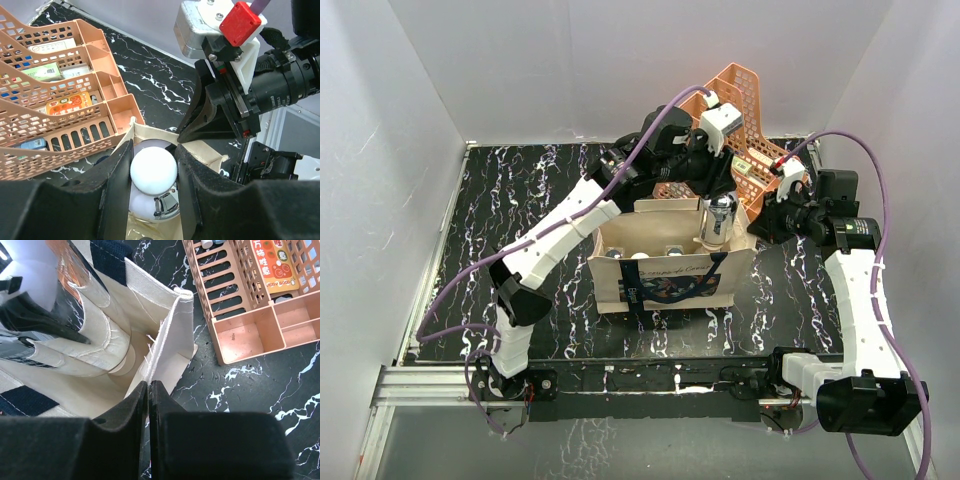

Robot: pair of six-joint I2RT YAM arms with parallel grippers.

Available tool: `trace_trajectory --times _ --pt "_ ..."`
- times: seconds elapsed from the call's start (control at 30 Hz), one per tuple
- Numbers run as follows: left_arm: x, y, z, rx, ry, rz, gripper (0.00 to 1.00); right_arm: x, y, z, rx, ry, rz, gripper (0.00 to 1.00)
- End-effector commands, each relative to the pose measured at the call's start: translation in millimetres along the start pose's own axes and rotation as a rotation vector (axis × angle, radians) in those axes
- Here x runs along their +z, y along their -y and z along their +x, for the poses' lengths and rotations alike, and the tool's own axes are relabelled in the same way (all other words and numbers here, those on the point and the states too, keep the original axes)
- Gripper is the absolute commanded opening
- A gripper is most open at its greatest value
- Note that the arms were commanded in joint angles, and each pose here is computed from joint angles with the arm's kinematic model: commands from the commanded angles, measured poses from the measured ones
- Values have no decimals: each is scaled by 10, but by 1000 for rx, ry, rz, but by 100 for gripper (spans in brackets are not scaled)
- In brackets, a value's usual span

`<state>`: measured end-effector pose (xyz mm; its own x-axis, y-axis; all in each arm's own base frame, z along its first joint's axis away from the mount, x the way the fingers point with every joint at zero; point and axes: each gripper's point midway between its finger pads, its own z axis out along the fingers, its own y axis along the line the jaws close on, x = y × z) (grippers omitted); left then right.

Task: Place the personal care products into the canvas bag
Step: Adjust the object.

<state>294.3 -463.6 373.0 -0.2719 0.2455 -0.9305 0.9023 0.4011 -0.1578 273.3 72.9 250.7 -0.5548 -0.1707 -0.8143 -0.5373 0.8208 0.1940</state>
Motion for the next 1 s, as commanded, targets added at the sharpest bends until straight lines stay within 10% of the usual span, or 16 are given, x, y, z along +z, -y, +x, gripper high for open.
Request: trace_trajectory --times 0.0,0.97 --pt "-141 160 -516 12 181 56 0 -67 65 -234 -39 89 39 8" --pt "-47 152 -979 6 340 60 0 -77 127 -395 -4 97 60 8"
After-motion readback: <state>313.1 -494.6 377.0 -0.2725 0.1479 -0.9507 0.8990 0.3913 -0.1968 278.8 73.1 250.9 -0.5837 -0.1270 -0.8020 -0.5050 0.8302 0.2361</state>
